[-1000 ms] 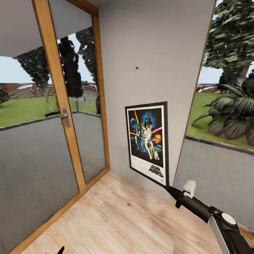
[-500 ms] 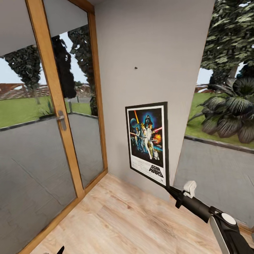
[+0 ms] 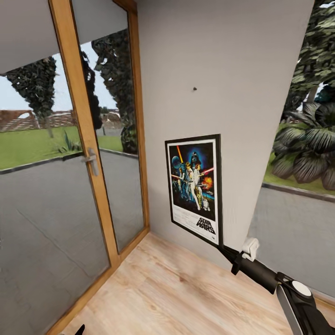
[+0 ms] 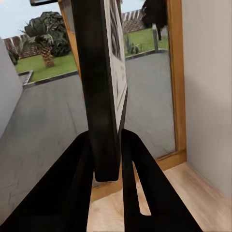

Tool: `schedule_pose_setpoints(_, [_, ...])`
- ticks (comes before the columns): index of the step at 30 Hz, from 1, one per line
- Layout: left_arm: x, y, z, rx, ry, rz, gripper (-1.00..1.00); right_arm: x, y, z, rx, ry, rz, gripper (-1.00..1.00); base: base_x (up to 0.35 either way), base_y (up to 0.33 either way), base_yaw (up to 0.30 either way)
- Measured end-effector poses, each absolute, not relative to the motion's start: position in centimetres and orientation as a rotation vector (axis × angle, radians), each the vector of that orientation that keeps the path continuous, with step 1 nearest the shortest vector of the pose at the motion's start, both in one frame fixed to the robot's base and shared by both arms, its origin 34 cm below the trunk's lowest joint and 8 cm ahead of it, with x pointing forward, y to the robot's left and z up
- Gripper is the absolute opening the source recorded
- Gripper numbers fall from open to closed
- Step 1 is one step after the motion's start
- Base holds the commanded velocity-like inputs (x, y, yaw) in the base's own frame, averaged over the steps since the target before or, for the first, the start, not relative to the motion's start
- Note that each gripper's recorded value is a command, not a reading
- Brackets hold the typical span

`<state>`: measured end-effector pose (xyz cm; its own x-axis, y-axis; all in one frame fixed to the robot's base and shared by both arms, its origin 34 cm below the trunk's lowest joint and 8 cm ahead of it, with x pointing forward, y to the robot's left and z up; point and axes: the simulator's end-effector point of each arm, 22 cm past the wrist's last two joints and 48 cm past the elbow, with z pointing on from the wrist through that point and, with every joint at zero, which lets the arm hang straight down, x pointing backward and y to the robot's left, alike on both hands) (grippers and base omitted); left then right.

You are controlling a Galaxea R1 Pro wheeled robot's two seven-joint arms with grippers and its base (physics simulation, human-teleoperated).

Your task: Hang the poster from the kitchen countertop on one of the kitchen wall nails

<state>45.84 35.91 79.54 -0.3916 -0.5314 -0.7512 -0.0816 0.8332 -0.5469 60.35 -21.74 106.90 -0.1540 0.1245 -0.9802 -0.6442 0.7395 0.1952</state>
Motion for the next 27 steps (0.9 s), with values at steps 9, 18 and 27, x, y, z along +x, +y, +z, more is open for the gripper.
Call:
schedule_pose_setpoints(9, [45.88,35.92,79.6,-0.456,1.932,-0.521,1.0,60.33,-21.76,107.06,-0.429,1.591,0.709,-1.0,0.165,0.314,-0.061])
schedule_pose_setpoints(18, [46.02,35.92,79.82,-0.454,1.926,-0.522,1.0,60.27,-21.84,107.4,-0.431,1.585,0.706,-1.0,0.165,0.314,-0.263])
schedule_pose_setpoints(27, [46.15,35.91,80.06,-0.451,1.919,-0.523,1.0,60.21,-21.82,107.69,-0.434,1.579,0.704,-1.0,0.165,0.314,-0.286])
